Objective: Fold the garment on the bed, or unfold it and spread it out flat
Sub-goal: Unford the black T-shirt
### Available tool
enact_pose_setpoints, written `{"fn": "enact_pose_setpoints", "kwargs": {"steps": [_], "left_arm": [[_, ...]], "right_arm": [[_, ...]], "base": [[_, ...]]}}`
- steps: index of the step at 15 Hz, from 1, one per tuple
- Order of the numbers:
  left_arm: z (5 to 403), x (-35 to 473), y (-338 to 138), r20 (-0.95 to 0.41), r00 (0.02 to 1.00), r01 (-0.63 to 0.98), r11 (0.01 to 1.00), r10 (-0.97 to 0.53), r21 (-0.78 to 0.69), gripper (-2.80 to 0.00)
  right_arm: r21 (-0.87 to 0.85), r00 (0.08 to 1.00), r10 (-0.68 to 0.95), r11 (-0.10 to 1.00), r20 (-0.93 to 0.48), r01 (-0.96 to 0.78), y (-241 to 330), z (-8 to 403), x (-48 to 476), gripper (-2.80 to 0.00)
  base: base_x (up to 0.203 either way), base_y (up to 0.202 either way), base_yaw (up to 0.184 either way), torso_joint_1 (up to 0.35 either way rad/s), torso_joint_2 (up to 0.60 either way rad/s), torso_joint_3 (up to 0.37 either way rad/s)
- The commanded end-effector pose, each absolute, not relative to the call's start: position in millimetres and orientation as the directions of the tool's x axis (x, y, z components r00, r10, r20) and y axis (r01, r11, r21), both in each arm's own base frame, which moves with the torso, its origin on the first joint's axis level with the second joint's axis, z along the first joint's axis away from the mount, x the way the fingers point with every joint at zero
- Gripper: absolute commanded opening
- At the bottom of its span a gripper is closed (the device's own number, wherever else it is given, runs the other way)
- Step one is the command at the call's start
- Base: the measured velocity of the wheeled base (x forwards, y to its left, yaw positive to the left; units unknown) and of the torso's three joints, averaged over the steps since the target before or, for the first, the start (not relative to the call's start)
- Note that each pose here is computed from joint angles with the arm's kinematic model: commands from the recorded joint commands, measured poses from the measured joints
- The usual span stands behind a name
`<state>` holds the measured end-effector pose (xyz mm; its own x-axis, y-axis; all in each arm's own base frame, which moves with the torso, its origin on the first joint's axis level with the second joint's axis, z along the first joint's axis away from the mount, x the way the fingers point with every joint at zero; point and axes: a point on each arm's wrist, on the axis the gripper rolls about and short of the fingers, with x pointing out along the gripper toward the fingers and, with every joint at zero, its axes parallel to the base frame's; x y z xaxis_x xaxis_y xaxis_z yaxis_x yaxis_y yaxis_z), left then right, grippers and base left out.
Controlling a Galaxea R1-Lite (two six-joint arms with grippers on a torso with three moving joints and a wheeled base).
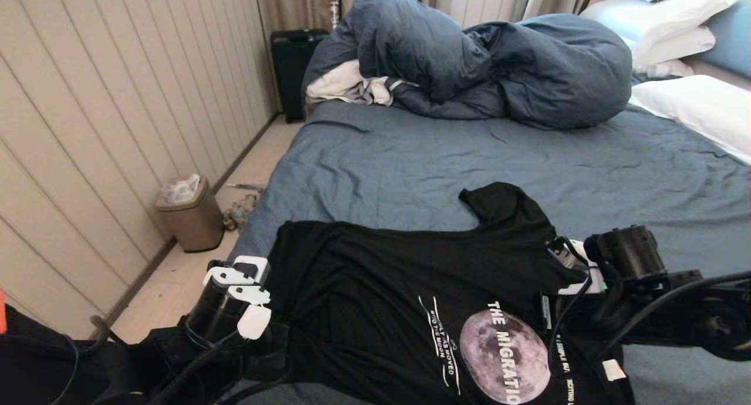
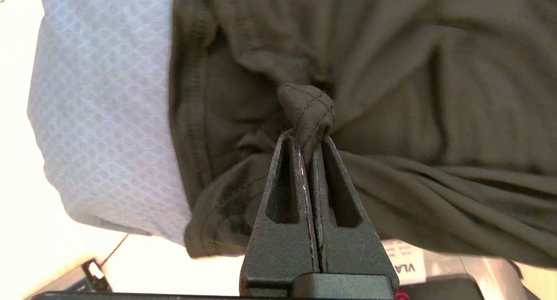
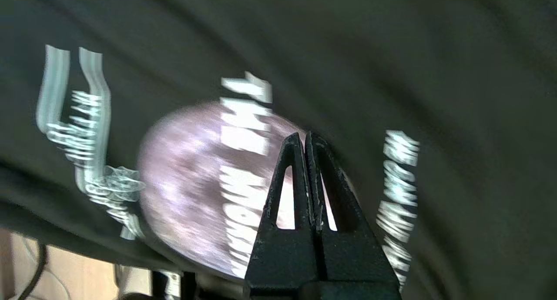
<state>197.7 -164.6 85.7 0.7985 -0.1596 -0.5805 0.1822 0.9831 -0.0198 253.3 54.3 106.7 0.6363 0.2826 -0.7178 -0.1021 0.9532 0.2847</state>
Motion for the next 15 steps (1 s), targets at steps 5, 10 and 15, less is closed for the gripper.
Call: {"fn": "enact_pose_setpoints", "kwargs": {"steps": [5,10,15], "left_arm": [[84,206,-164,-0.577,0.799,0.173,0.984,-0.169,-0.048,-2.8],[90,214,-165,-0.553,0.817,0.155,0.986,-0.163,-0.06,0.0],[123,214,-147,-0.463,0.874,0.11,0.988,-0.15,-0.111,0.0]], "right_arm": [[0.354,0.649,0.425,0.902,-0.631,-0.247,121,154,284,-2.8],[0.4,0.567,0.505,0.863,-0.651,-0.309,180,170,294,-2.8],[0.389,0.561,0.505,0.863,-0.656,-0.322,199,165,308,-2.8]], "base": [[0.0,0.0,0.0,0.0,0.0,0.0],[0.0,0.0,0.0,0.0,0.0,0.0],[0.0,0.0,0.0,0.0,0.0,0.0]]}}
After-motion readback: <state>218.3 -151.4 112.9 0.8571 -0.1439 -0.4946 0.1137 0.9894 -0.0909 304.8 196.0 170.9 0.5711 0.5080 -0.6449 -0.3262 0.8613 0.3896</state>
